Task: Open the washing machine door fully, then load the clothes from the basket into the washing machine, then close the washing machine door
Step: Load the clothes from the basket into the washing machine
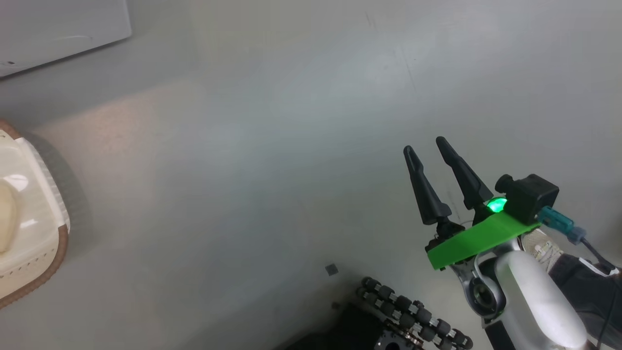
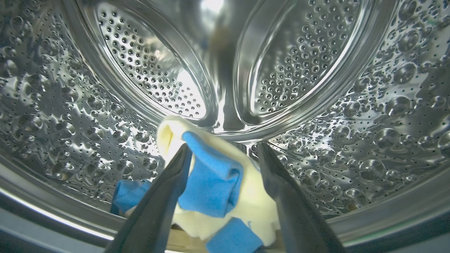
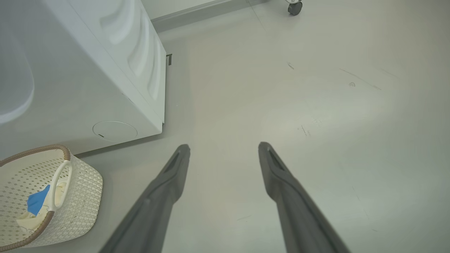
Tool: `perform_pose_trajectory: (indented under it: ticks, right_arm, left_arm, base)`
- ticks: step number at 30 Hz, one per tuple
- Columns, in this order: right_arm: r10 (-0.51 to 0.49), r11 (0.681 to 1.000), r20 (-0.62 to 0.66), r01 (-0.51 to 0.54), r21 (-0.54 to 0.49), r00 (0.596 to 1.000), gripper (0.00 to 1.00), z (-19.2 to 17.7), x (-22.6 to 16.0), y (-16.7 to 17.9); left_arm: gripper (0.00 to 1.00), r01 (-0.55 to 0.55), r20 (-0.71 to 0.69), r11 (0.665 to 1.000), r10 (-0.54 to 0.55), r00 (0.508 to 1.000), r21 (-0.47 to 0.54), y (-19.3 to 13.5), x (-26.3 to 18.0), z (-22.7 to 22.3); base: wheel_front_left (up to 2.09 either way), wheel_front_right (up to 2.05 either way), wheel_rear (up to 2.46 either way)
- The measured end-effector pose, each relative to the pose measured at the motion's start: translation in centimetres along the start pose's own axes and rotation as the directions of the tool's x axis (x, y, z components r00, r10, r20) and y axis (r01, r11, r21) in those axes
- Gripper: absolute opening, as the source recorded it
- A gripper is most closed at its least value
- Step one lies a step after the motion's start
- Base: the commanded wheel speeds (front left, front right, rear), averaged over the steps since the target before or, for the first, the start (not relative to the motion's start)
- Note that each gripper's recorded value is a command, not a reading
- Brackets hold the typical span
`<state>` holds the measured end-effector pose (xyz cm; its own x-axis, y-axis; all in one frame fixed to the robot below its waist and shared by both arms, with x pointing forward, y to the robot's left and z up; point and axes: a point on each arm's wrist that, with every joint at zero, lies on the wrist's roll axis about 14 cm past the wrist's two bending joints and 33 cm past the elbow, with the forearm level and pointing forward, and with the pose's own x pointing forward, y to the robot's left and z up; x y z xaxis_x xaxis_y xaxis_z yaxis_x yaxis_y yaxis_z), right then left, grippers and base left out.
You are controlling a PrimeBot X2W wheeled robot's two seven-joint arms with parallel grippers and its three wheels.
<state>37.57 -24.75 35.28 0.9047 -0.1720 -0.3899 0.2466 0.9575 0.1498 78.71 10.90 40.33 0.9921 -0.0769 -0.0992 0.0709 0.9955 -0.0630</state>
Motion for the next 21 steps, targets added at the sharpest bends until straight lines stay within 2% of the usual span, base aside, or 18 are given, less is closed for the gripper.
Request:
perform_pose_trajectory:
  ticks: [11, 16, 21]
  right_arm:
    - [0.042, 0.999, 0.033, -0.041, -0.015, 0.999, 1.00, 0.9, 0.7, 1.1]
    - [0.074, 0.997, 0.074, -0.071, -0.037, 0.995, 1.00, 2.1, 1.1, 2.0]
    - [0.101, 0.994, 0.100, -0.096, -0.053, 0.990, 1.00, 3.1, 0.9, 2.8]
  left_arm:
    - [1.00, -0.014, 0.003, 1.000, 0.014, 1.000, -0.008, 1.3, -2.0, 0.5]
    - [1.00, -0.023, -0.060, 0.999, 0.021, 0.998, -0.027, 1.8, -5.5, -1.3]
    - [1.00, -0.023, -0.035, 1.000, 0.023, 0.999, -0.018, 2.6, -8.8, -0.5]
  base:
    - [0.00, 0.00, 0.00]
    - [0.00, 0.00, 0.00]
    - [0.00, 0.00, 0.00]
